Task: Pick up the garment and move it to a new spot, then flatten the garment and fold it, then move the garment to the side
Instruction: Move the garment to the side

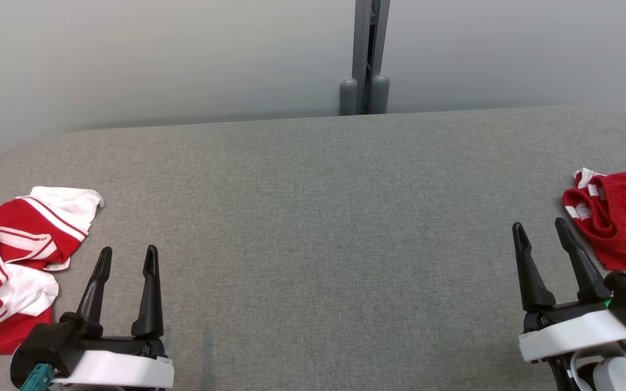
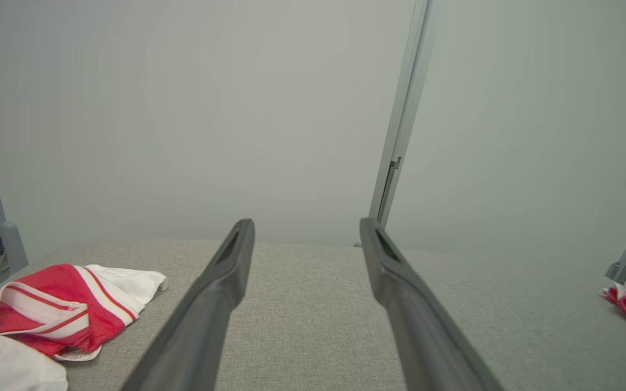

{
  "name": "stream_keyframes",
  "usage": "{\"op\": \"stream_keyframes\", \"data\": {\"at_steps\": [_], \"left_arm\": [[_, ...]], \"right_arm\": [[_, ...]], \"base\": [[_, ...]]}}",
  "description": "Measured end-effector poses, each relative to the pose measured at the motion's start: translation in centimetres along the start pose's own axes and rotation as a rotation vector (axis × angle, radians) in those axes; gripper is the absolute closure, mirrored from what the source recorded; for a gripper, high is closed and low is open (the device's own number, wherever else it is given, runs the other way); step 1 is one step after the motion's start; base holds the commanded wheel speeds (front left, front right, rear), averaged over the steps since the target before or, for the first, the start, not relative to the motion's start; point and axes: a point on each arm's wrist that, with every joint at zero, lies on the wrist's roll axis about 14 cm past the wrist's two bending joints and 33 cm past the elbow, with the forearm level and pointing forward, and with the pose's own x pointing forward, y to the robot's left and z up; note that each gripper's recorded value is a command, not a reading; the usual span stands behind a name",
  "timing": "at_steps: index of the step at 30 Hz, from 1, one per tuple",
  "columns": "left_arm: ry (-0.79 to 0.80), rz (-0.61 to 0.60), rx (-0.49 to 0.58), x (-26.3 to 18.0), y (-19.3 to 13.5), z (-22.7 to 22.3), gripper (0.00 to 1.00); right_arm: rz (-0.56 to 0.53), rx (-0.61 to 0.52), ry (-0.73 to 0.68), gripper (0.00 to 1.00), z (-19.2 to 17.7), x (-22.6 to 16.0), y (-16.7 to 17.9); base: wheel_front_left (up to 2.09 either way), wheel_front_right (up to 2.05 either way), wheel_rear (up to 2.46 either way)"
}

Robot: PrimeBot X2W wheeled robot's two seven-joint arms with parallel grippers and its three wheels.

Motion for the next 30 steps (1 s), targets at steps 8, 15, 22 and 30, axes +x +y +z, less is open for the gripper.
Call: {"op": "stream_keyframes", "data": {"at_steps": [8,15,22,30], "left_arm": [[0.002,0.004,-0.001,0.02,0.10,-0.09,0.00],[0.014,0.002,-0.003,0.05,0.03,-0.47,0.00],[0.015,-0.007,-0.003,0.23,-0.27,-0.50,0.00],[0.022,-0.015,-0.004,0.17,-0.54,-0.71,0.00]], "right_arm": [[0.004,0.002,0.003,0.00,-0.22,0.15,0.35],[0.008,0.002,0.008,0.00,-0.35,0.02,0.48],[0.005,-0.003,0.009,0.00,-0.31,-0.15,0.39],[0.008,-0.010,0.011,0.00,-0.34,-0.30,0.46]], "base": [[0.00,0.00,0.00],[0.00,0.00,0.00],[0.00,0.00,0.00],[0.00,0.00,0.00]]}}
